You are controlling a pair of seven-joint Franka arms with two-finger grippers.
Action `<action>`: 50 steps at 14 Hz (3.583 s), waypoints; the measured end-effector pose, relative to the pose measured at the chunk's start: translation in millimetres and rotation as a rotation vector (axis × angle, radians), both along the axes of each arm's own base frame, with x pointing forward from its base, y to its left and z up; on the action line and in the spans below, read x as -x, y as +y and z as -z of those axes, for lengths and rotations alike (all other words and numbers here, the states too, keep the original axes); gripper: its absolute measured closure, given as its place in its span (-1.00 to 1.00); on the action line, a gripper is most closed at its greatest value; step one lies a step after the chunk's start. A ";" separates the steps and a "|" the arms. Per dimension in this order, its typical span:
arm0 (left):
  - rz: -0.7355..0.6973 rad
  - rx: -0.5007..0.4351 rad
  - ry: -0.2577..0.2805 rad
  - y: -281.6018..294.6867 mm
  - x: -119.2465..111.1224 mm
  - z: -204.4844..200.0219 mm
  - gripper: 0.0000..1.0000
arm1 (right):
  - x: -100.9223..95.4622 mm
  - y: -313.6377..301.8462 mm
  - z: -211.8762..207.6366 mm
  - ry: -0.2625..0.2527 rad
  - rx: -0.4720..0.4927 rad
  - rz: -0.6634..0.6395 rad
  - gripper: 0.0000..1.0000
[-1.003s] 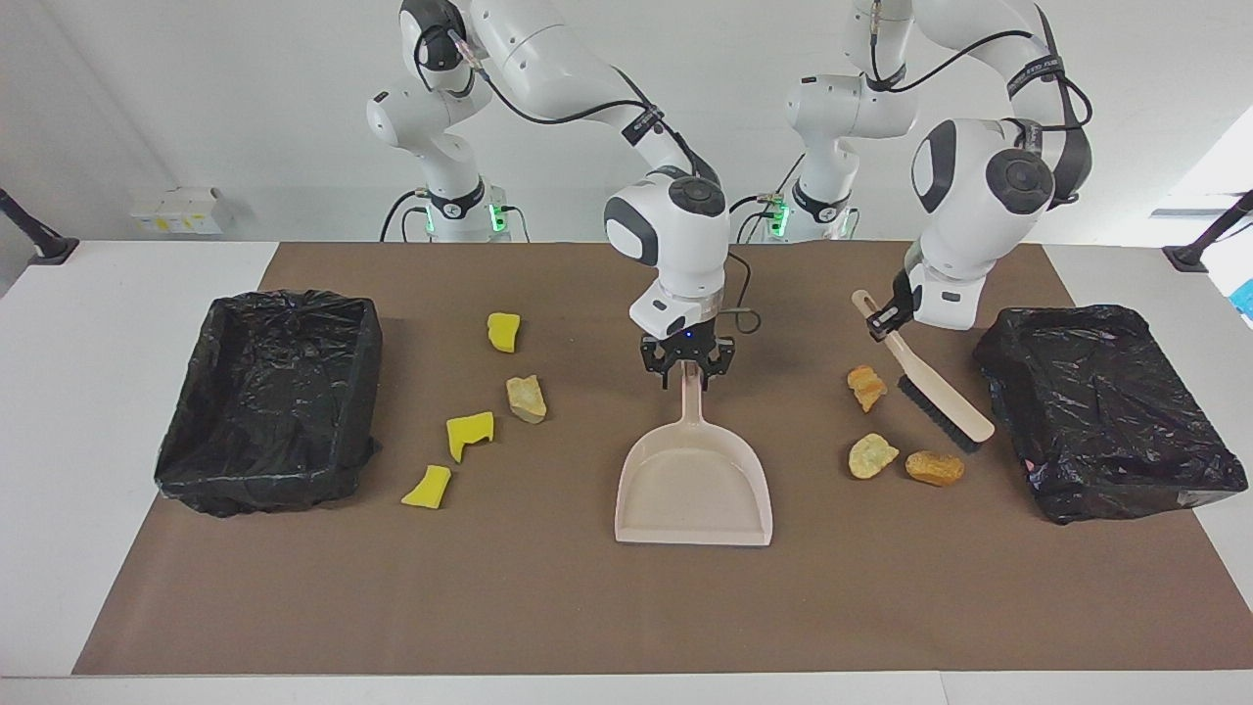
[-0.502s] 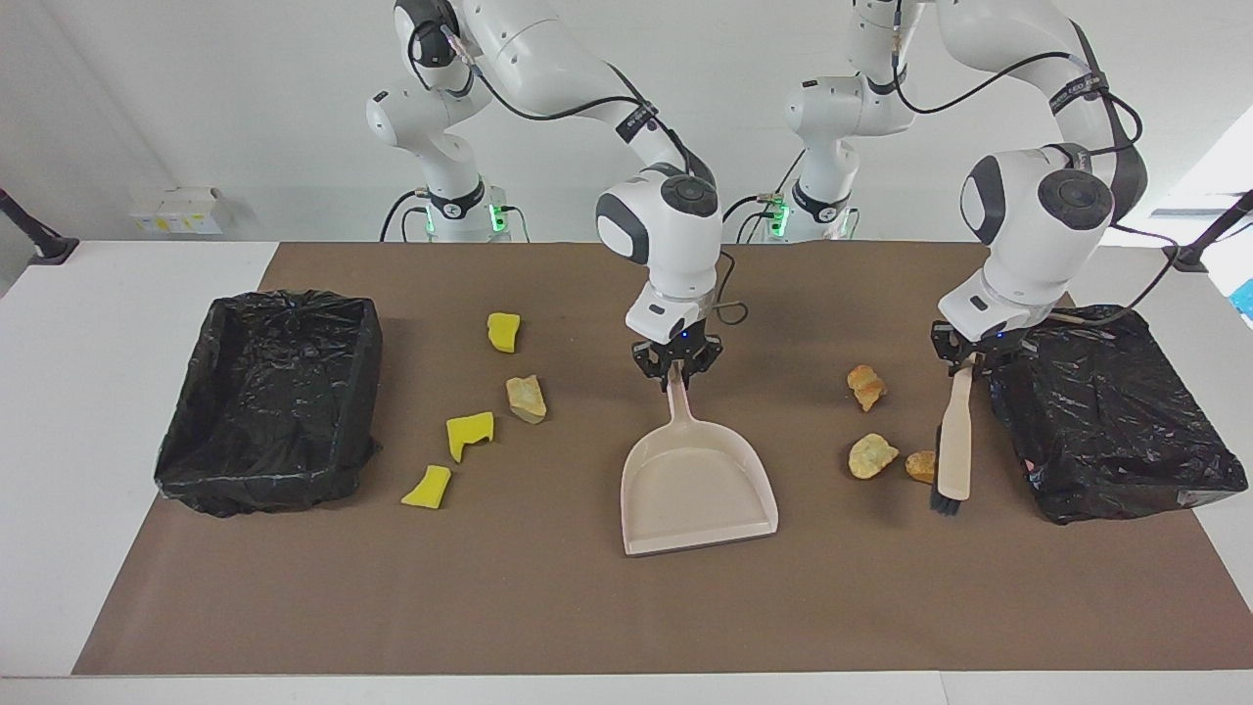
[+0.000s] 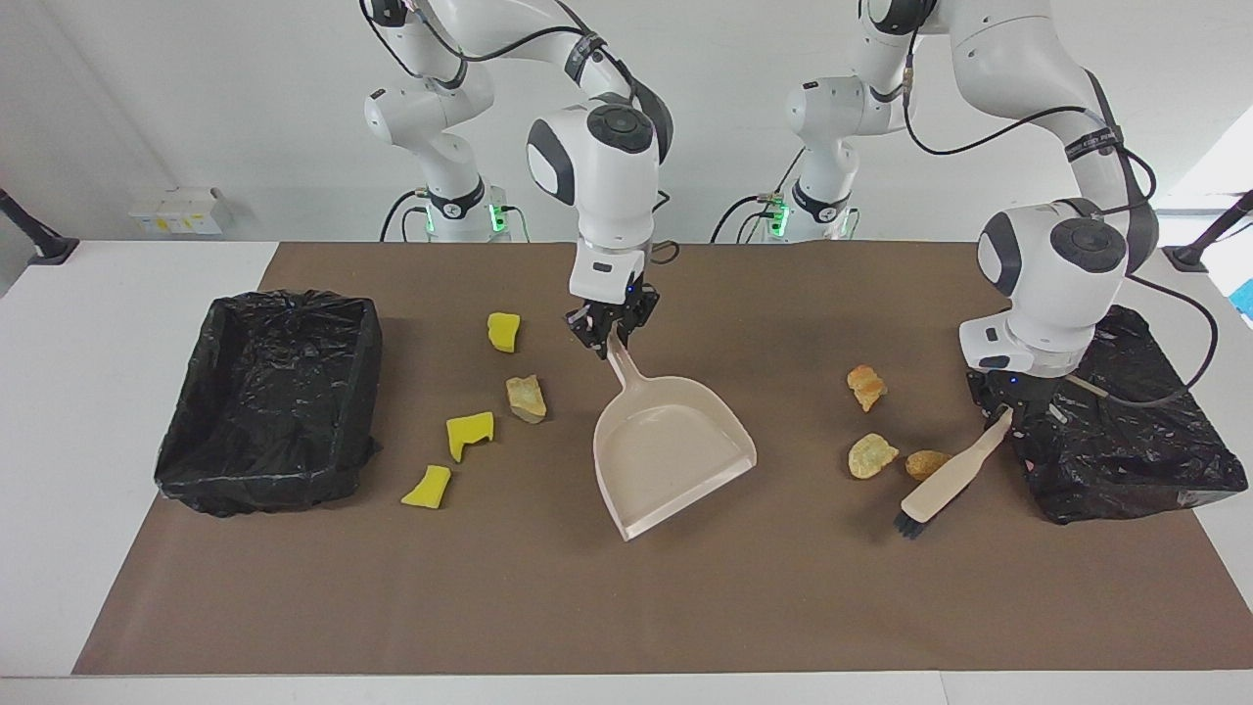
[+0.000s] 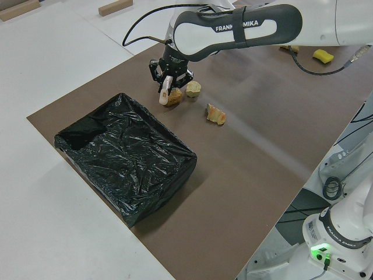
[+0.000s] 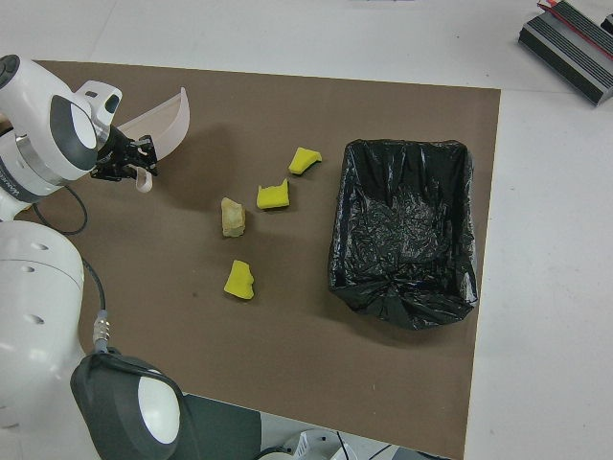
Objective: Sweep and dump trash in bin
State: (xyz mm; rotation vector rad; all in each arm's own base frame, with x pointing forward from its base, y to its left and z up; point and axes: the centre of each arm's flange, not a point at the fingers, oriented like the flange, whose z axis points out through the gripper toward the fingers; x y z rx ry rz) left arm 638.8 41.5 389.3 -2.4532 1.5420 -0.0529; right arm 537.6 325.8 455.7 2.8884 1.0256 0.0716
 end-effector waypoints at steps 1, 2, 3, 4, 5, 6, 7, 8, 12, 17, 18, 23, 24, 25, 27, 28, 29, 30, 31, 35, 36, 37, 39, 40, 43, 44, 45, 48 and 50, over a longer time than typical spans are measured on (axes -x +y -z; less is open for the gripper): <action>0.026 -0.019 0.008 6.6 -1.2 1.8 0.47 | 3.5 -4.8 5.5 0.018 0.013 -0.078 0.37; 0.046 -0.034 0.015 10.1 -1.4 3.1 0.47 | 6.3 -9.7 11.2 0.039 0.025 -0.156 0.37; 0.064 -0.042 0.027 10.7 -0.8 4.3 0.47 | 7.4 -15.8 16.3 0.060 0.036 -0.232 0.37; 0.085 -0.048 0.051 10.9 1.1 6.5 0.47 | 6.8 -24.1 21.2 0.079 0.045 -0.316 0.37; 0.100 -0.051 0.082 10.9 4.2 10.1 0.47 | 5.6 -33.1 25.4 0.096 0.051 -0.389 0.37; 0.111 -0.052 0.112 10.2 8.4 15.0 0.47 | 3.1 -43.8 29.2 0.111 0.055 -0.451 0.37; 0.116 -0.051 0.142 8.3 14.3 19.9 0.47 | -0.1 -54.9 31.9 0.123 0.057 -0.503 0.37; 0.115 -0.050 0.177 5.8 21.4 23.1 0.47 | -2.5 -62.6 33.1 0.130 0.058 -0.540 0.37; 0.101 -0.053 0.310 -0.7 45.6 20.0 0.47 | -3.3 -62.3 34.4 0.116 0.056 -0.658 0.37; 0.000 0.048 0.399 -19.6 79.0 -1.5 0.47 | 1.4 -46.7 54.6 0.050 -0.027 -0.746 0.37; -0.044 0.063 0.399 -26.0 85.4 -1.4 0.47 | 2.9 -42.7 58.3 0.042 -0.040 -0.742 0.37; -0.510 0.033 0.323 -70.0 98.2 2.3 0.47 | 8.3 -23.4 67.4 0.013 -0.060 -0.737 0.37; -0.636 0.027 0.293 -73.0 98.6 0.1 0.47 | 12.1 -14.7 71.4 0.014 -0.060 -0.744 0.37; -0.764 0.021 0.266 -73.4 99.8 -2.9 0.47 | 14.6 -8.9 75.2 0.017 -0.059 -0.751 0.37; -1.023 -0.021 0.241 -79.1 108.9 -7.6 0.47 | 15.3 -4.8 78.9 0.022 -0.051 -0.762 0.37; -1.106 -0.048 0.237 -87.7 116.3 -8.2 0.47 | 16.0 -4.5 79.1 0.029 -0.026 -0.781 0.37; -1.163 -0.071 0.232 -97.6 124.7 -6.8 0.47 | 17.7 -3.0 78.2 0.039 0.005 -0.803 0.37; -1.226 -0.095 0.221 -107.0 136.5 -2.3 0.47 | 18.4 -0.5 75.8 0.042 0.024 -0.818 0.37; -1.287 -0.120 0.212 -112.9 150.7 3.8 0.47 | 18.0 1.3 73.8 0.039 0.034 -0.827 0.37; -1.469 -0.179 0.210 -115.0 214.0 22.0 0.47 | 15.0 3.6 77.1 0.046 0.047 -0.834 0.37; -1.485 -0.157 0.230 -118.6 221.9 21.6 0.47 | 14.4 3.8 77.5 0.046 0.048 -0.834 0.37; -1.485 -0.125 0.251 -125.0 226.1 20.7 0.47 | 14.0 4.0 77.4 0.045 0.048 -0.834 0.37; -1.430 -0.051 0.288 -149.1 229.3 20.5 0.47 | 12.5 5.1 76.2 0.041 0.047 -0.834 0.37; -1.398 -0.018 0.290 -166.6 231.0 21.7 0.47 | 11.1 6.4 75.4 0.038 0.047 -0.835 0.37; -1.298 0.106 0.293 -222.6 235.5 25.0 0.47 | 8.9 12.3 76.3 0.032 0.045 -0.826 0.37; -1.238 0.127 0.300 -237.7 239.4 25.7 0.47 | 9.1 16.0 79.1 0.029 0.044 -0.822 0.37; -1.179 0.136 0.304 -252.1 245.0 25.7 0.47 | 9.9 20.4 82.7 0.026 0.042 -0.817 0.37; -1.041 0.139 0.304 -297.7 269.1 22.8 0.47 | 10.4 24.6 91.7 0.029 0.039 -0.795 0.37; -0.988 0.148 0.300 -319.4 279.1 16.4 0.47 | 11.4 27.4 94.7 0.029 0.038 -0.790 0.37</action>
